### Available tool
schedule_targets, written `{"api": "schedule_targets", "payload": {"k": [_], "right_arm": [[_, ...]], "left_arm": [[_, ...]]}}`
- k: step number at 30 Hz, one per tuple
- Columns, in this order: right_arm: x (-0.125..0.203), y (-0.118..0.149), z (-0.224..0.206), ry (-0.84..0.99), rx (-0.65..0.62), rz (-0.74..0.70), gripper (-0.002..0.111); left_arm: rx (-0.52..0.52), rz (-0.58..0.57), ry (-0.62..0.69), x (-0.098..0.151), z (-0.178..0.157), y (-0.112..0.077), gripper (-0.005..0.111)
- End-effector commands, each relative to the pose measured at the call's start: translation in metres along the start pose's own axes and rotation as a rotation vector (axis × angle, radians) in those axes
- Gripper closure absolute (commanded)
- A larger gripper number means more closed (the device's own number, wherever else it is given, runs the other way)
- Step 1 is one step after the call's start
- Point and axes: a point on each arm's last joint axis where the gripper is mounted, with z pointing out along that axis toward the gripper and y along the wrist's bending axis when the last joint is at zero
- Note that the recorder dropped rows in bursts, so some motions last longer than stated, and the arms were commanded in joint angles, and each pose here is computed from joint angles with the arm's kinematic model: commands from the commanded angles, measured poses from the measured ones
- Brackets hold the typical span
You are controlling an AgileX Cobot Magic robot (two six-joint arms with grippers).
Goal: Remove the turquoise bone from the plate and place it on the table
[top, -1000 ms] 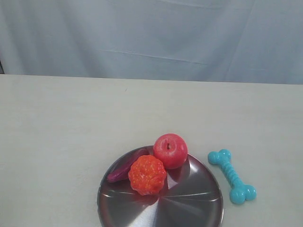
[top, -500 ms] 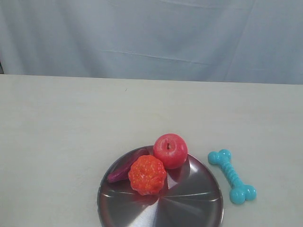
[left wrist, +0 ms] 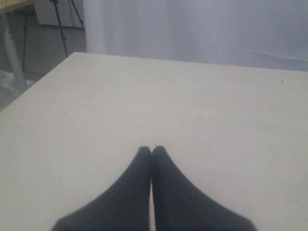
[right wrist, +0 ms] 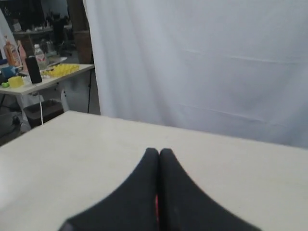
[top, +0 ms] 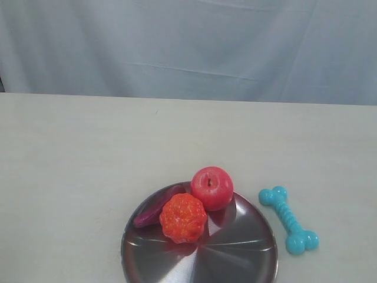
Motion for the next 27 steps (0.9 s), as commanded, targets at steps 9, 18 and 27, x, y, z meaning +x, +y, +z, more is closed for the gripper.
{"api": "schedule_targets", "payload": {"k": [9, 18, 27], "right_arm": [[0.053, -0.029, 0.051, -0.137, 0.255, -0.043, 0.109], [0.111, -0.048, 0.072, -0.062, 0.32, -0.084, 0.109], [0.13, -0.052, 0.075, -0.026, 0.327, -0.08, 0.109]], "left_arm": [[0.005, 0.003, -0.001, 0.001, 0.0, 0.0, 0.107], [0.005, 0.003, -0.001, 0.001, 0.0, 0.0, 0.107], [0.005, 0.003, -0.001, 0.001, 0.0, 0.0, 0.107]]}}
